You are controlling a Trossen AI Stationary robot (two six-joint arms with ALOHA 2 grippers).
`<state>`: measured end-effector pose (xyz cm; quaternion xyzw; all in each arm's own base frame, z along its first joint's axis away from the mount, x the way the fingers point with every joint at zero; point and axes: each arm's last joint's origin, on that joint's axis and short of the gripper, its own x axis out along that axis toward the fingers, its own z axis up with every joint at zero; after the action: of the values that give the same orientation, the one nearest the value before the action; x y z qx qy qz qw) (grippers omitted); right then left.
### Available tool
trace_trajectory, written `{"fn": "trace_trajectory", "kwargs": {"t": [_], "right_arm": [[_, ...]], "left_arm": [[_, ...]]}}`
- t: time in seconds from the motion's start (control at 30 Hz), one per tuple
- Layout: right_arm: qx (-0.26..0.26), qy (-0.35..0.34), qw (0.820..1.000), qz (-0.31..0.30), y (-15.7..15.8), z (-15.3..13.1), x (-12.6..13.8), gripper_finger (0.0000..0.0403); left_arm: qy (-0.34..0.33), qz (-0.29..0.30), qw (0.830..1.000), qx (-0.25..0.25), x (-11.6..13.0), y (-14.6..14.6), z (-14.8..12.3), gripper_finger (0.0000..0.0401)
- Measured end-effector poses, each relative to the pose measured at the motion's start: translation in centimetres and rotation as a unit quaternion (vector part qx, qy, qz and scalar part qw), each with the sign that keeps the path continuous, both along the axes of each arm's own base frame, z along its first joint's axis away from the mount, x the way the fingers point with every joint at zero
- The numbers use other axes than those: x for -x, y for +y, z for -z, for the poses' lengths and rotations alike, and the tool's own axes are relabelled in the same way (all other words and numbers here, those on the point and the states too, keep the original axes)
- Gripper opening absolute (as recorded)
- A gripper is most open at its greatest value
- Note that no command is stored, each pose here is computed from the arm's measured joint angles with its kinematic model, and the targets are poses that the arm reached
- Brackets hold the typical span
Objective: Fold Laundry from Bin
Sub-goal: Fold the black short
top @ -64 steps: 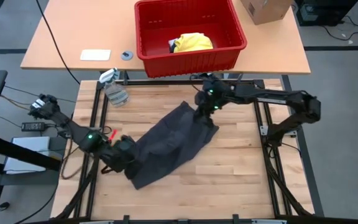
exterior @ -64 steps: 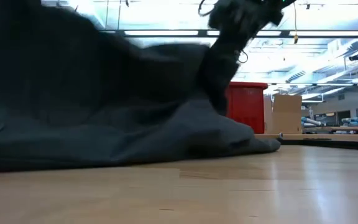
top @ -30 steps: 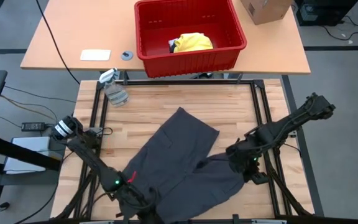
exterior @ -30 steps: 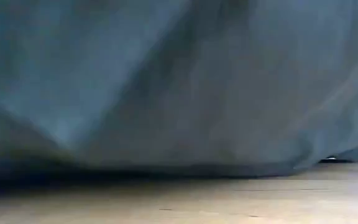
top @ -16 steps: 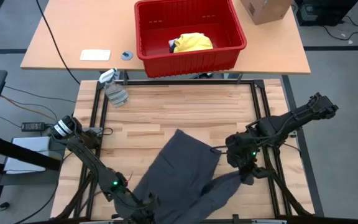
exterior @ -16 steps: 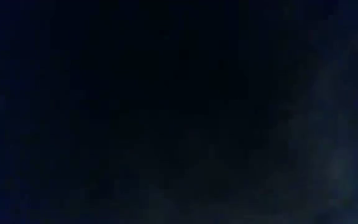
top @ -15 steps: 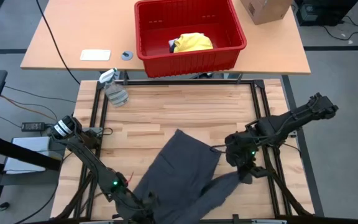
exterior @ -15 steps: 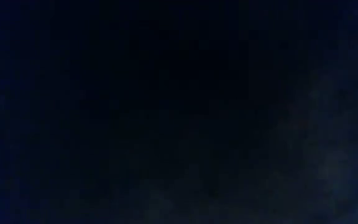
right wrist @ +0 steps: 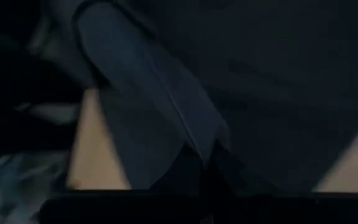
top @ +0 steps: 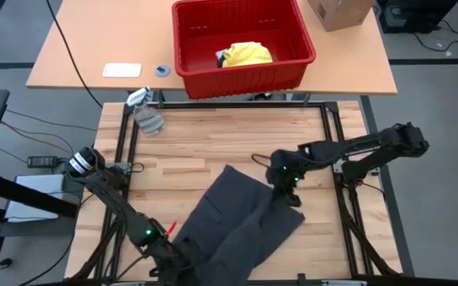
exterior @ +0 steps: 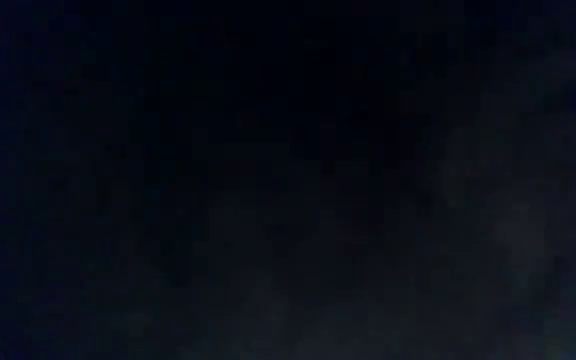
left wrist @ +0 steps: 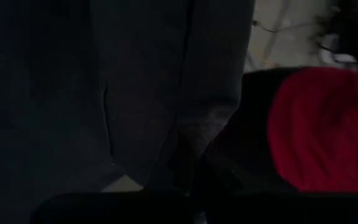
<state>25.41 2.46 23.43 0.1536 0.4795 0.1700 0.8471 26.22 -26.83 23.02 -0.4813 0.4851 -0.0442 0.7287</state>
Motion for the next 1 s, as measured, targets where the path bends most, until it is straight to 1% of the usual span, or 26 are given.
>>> {"fn": "trace_trajectory", "kwargs": {"t": [0.13, 0.2, 0.3, 0.37, 0.47, 0.6, 0.73, 0.8, 0.93, 1.0], "right_arm": [[0.054, -0.021, 0.996, 0.069, -1.9, -0.8, -0.6, 0.0012], [0.062, -0.031, 0.994, 0.08, -2.8, -1.4, -0.7, 0.0012], [0.055, -0.042, 0.994, 0.082, -4.0, -1.8, -0.8, 0.0012], [0.042, -0.042, 0.995, 0.075, -4.5, -1.7, -0.8, 0.0012], [0.029, -0.042, 0.996, 0.072, -5.0, -1.3, -1.2, 0.0012], [0.019, -0.03, 0.997, 0.068, -5.2, 0.1, -2.4, 0.0012], [0.007, -0.014, 0.997, 0.078, -5.1, 1.9, -3.9, 0.0012], [-0.002, -0.002, 0.997, 0.073, -5.0, 3.1, -4.6, 0.0012], [-0.005, 0.046, 0.996, 0.08, -5.2, 5.5, -5.2, 0.0012], [-0.011, 0.076, 0.993, 0.094, -5.5, 6.4, -5.2, 0.0012]], "left_arm": [[0.041, -0.024, 0.998, -0.035, 0.0, 2.0, -0.2, 0.0011], [0.065, -0.034, 0.996, -0.057, 0.2, 3.2, -0.5, 0.0011], [0.102, -0.046, 0.99, -0.085, 0.8, 4.7, -0.8, 0.0011], [0.121, -0.046, 0.988, -0.087, 1.1, 5.1, -1.0, 0.0011], [0.129, -0.035, 0.988, -0.077, 1.5, 5.1, -1.3, 0.0011], [0.167, -0.04, 0.98, -0.097, 2.4, 5.2, -1.0, 0.0011], [0.23, -0.06, 0.962, -0.131, 3.3, 6.0, -0.5, 0.0011], [0.246, -0.063, 0.957, -0.143, 3.5, 6.4, -0.4, 0.0011], [0.259, -0.036, 0.945, -0.195, 3.3, 7.7, 0.1, 0.0011], [0.268, -0.014, 0.934, -0.236, 3.0, 8.9, 0.6, 0.0011]]}}
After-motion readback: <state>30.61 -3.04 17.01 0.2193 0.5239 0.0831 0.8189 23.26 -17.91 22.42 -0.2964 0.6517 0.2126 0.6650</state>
